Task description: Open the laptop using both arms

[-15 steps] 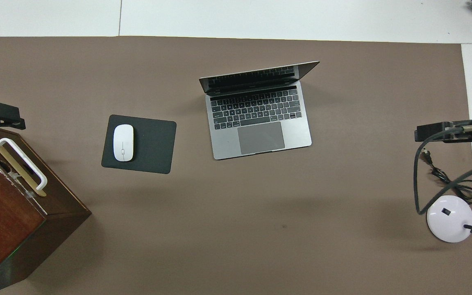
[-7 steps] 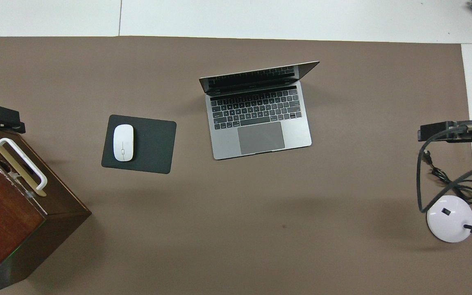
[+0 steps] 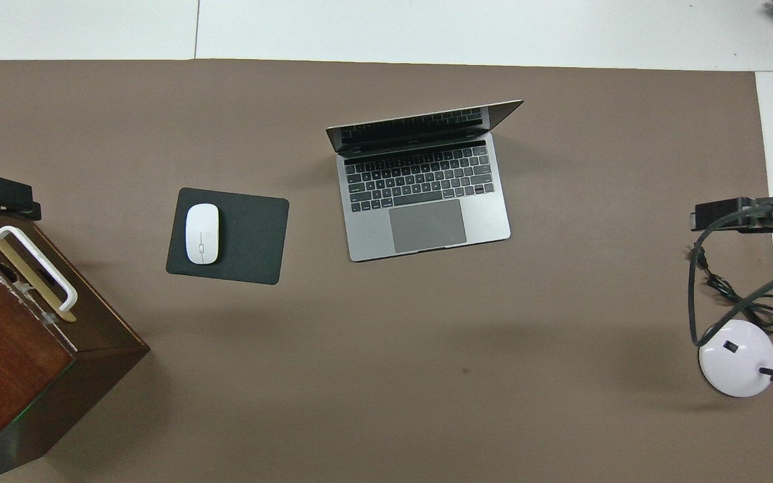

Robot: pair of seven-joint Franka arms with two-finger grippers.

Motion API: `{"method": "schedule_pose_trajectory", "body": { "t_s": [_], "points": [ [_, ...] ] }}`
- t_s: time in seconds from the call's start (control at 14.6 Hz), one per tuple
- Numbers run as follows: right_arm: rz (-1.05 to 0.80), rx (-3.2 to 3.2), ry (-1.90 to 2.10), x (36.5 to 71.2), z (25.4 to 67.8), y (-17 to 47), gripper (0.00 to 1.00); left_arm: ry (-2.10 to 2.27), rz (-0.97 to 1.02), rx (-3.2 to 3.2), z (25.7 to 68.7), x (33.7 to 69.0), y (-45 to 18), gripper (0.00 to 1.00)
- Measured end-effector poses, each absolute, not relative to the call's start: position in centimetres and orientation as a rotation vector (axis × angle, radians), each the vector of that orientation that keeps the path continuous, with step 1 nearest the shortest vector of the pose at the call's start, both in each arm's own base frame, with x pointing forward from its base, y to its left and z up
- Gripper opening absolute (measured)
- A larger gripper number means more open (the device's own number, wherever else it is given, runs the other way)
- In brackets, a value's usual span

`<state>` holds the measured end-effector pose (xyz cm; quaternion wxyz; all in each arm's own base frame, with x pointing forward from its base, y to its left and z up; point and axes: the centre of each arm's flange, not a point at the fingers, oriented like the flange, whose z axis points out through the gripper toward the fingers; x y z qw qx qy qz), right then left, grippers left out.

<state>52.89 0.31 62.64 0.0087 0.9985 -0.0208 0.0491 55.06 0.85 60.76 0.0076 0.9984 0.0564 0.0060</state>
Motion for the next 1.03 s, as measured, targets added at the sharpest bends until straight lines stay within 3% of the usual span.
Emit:
{"method": "schedule_pose_trajectory", "body": {
  "t_s": [1.03],
  "points": [
    [0.142, 3.120, -0.065, 52.84, 62.43, 0.31, 1.00, 0.156, 0.020, 3.124, 60.77, 55.06, 0.74, 1.00]
  ]
}}
